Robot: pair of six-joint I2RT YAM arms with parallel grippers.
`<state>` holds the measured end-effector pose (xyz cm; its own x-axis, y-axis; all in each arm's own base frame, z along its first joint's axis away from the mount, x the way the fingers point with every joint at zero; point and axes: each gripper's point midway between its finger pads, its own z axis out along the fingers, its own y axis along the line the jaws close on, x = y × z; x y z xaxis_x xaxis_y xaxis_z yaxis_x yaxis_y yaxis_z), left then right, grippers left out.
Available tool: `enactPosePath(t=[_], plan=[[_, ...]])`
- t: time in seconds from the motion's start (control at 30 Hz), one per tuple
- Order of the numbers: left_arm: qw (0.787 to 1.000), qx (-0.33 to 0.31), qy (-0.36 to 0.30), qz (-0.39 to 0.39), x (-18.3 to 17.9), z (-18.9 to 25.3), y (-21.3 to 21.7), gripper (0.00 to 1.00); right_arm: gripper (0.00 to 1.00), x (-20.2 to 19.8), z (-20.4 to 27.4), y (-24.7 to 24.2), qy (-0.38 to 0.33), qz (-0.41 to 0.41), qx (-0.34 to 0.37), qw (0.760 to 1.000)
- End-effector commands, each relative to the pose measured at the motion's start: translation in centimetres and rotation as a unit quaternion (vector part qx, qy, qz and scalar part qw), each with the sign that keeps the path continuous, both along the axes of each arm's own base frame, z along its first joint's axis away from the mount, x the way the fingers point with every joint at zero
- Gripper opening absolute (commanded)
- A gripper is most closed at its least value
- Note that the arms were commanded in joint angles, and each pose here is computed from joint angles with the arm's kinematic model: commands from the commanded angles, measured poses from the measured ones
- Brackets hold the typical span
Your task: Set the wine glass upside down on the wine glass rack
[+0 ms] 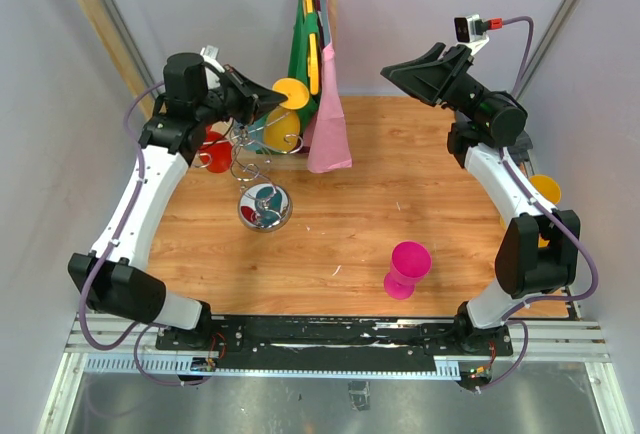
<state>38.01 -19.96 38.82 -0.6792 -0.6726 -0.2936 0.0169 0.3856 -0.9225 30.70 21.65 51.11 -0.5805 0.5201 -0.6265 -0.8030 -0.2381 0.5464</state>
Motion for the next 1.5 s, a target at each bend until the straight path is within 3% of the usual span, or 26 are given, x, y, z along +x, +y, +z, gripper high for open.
enactPosePath(t=[0.0,0.63,0.93,1.47], plan=[[1.0,0.0,-0.02,0.006,0.5,1.2,-0.2,0.0,0.47,-0.2,0.5,-1.1,-0.037,-0.019,0.005,0.999],[0.999,-0.016,-0.021,0.033,2.2,1.1,-0.2,0.0,0.47,0.4,0.0,-1.1,-0.032,-0.019,0.001,0.999],[0.997,-0.004,-0.022,0.075,2.1,1.4,1.3,0.0,0.47,0.7,0.0,-1.1,-0.03,-0.02,0.002,0.999],[0.997,-0.003,-0.015,0.082,1.5,1.1,2.2,0.0,0.47,0.6,0.0,-1.1,-0.029,-0.02,0.003,0.999]])
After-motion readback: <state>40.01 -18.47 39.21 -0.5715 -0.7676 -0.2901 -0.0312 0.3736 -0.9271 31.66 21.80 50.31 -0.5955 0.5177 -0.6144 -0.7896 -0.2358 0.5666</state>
